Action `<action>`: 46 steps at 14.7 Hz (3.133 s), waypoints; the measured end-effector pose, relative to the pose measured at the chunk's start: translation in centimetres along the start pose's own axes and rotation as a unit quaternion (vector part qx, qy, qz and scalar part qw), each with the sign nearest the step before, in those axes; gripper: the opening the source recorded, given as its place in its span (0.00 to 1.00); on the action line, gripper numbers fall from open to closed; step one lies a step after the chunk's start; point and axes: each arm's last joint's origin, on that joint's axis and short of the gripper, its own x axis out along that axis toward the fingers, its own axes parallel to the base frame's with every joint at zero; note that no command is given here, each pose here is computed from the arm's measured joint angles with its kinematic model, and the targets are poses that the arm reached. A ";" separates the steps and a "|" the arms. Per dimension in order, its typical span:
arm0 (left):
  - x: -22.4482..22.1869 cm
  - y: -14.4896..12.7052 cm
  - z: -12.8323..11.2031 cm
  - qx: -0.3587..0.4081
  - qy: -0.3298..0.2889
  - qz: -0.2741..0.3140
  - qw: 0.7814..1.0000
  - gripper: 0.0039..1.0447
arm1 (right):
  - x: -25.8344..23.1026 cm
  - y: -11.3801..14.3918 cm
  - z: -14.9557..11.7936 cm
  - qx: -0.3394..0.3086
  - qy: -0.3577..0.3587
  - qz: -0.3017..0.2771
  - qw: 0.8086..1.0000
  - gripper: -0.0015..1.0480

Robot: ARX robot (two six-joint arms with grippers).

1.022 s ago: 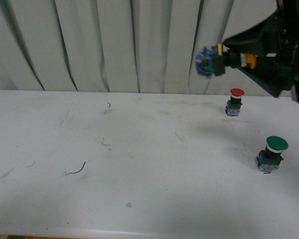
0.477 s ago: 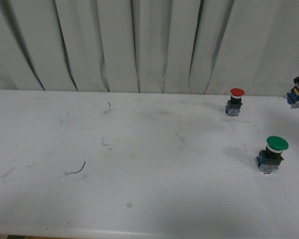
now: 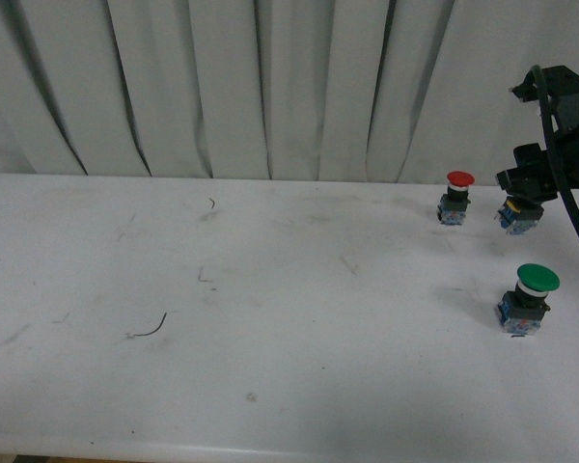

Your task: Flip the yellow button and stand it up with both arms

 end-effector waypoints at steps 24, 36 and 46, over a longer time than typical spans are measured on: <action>0.0 0.0 0.0 0.000 0.000 0.000 1.000 0.94 | 6.1 2.8 -1.4 0.040 0.067 -0.056 0.995 0.33; 0.0 0.0 0.0 0.000 0.000 0.000 1.000 0.94 | 5.1 2.8 -0.2 0.038 0.032 -0.037 0.998 0.94; 0.0 0.0 0.0 0.000 0.000 0.000 1.000 0.94 | -19.5 1.0 -2.7 0.088 -0.340 -0.074 0.933 0.76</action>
